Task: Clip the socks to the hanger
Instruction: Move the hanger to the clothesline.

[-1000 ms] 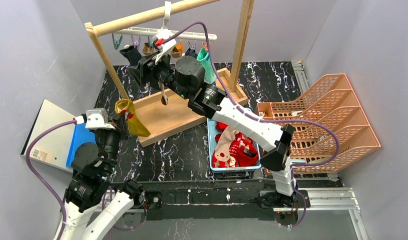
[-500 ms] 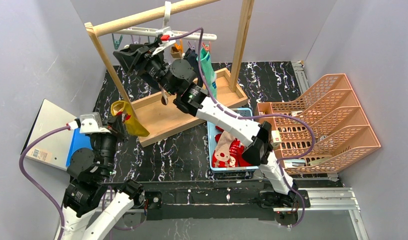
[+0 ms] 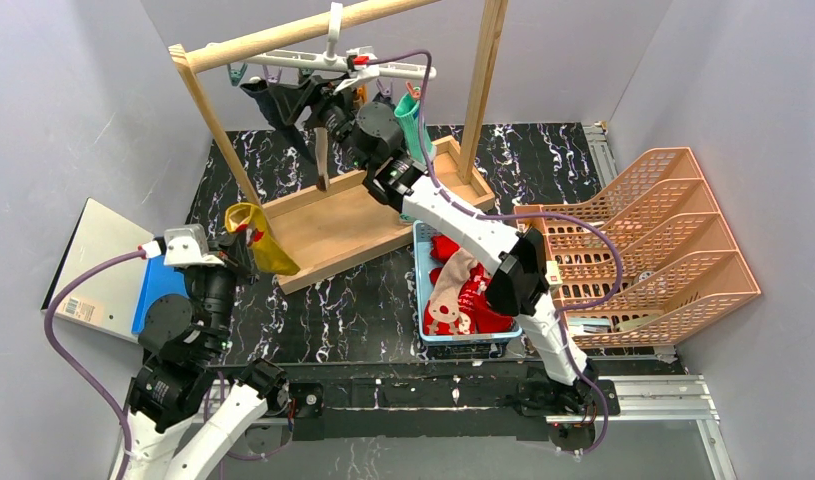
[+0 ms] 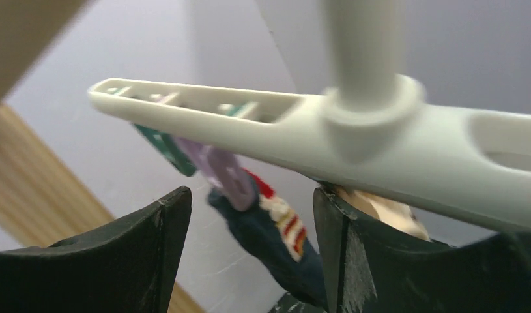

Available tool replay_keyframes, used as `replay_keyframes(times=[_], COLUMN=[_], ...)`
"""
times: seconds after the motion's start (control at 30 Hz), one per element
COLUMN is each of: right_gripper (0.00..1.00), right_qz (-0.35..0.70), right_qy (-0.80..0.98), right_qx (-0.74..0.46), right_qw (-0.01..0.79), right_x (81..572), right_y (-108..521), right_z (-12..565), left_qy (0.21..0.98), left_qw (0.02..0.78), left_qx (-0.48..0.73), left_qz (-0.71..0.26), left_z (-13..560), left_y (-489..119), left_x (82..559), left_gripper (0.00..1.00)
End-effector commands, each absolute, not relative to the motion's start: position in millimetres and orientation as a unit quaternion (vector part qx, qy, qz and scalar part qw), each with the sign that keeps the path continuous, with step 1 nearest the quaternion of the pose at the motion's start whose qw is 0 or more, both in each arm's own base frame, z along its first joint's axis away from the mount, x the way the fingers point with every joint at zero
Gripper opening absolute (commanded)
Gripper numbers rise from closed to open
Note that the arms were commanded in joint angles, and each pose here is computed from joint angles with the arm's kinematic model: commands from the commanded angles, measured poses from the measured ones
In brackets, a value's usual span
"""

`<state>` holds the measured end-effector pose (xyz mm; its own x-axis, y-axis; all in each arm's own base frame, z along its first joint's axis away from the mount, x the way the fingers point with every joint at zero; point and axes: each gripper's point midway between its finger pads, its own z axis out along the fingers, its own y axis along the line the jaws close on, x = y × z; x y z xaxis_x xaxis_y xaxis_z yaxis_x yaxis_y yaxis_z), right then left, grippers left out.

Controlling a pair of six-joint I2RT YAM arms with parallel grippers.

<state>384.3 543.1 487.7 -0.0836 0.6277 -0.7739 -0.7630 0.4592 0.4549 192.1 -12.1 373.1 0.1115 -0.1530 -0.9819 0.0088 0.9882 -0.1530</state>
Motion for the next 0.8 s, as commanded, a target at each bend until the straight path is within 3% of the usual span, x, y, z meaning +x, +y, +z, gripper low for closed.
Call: replay_keyframes(times=[0.0, 0.5, 0.77], right_gripper=[0.76, 0.79, 0.84], right_qz=[0.518, 0.474, 0.445], right_qy=[0.489, 0.498, 0.527], right_qx=[-0.020, -0.013, -0.090], right_qw=[0.702, 0.726, 0.718], right_x=[389.4, 396.6, 354.8], right_y=[497.4, 437.6, 414.8], right_z=[536.6, 547.6, 544.5], left_qy=[0.668, 0.671, 0.674], left_qw=[0.740, 0.738, 0.735], left_qx=[-0.059, -0.056, -0.050], left_qz=[-0.057, -0.054, -0.058], left_z=[366.6, 363.3, 358.9], left_y=[-13.8, -16.1, -19.6], left_x=[194.8, 198.6, 200.3], left_gripper=[0.00, 0.00, 0.00])
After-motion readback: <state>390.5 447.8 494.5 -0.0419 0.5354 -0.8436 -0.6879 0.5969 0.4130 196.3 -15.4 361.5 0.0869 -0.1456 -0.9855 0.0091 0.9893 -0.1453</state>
